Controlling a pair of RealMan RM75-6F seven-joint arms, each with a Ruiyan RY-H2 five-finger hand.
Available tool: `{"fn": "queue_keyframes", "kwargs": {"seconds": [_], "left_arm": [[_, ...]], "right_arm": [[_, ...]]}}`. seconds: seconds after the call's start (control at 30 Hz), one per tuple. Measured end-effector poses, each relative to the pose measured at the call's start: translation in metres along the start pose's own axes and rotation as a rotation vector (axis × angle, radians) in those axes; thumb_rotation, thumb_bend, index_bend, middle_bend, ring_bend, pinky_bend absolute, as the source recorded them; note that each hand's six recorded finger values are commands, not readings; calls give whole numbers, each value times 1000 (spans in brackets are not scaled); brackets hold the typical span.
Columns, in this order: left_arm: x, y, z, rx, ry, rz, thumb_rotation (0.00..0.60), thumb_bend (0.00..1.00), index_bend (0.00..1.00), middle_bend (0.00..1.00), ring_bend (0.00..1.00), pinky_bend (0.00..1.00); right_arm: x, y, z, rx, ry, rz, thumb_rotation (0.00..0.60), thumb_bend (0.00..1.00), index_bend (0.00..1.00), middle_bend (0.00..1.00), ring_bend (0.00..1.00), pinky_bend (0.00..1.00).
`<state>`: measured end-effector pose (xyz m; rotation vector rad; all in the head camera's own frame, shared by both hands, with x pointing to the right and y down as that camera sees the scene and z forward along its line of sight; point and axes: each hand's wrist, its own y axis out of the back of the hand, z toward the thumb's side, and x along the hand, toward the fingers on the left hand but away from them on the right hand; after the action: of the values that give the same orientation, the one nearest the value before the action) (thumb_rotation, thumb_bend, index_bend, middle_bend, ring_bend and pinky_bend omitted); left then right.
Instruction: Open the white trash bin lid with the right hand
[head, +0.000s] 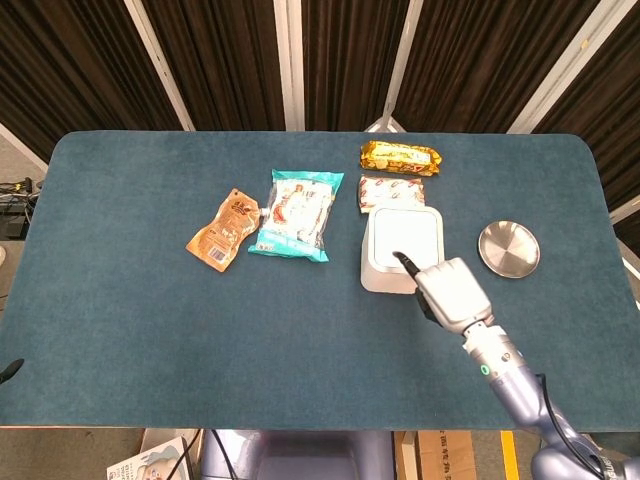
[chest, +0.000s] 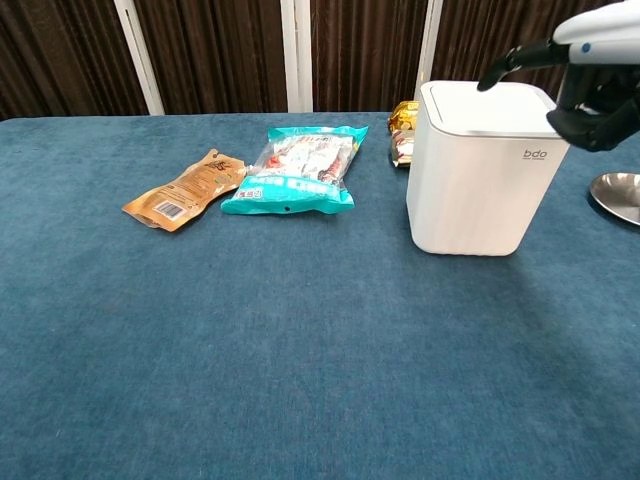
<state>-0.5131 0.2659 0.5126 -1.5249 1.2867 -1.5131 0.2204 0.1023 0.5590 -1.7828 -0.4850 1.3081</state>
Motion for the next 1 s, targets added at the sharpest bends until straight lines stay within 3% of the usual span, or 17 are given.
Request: {"fn": "queue_keyframes", "kwargs": {"seconds": [0.33,0.73,1.0], "left_arm": [[0,1,-1,-4,1,2,600,4,188,107,0,142],[1,0,0,-1,2,0,600,4,188,107,0,142],[1,0,0,-1,3,2,600,5,188,107,0,142]], "right_arm": [[-6,-14,2,6,-19,63,600,687,221,866,864,829],[-11,-16,-16,-22,-82,71,600,687,221,866,864,829],[-9,-22,-21,-17,-85,101,600,687,240,866,864,829]]}}
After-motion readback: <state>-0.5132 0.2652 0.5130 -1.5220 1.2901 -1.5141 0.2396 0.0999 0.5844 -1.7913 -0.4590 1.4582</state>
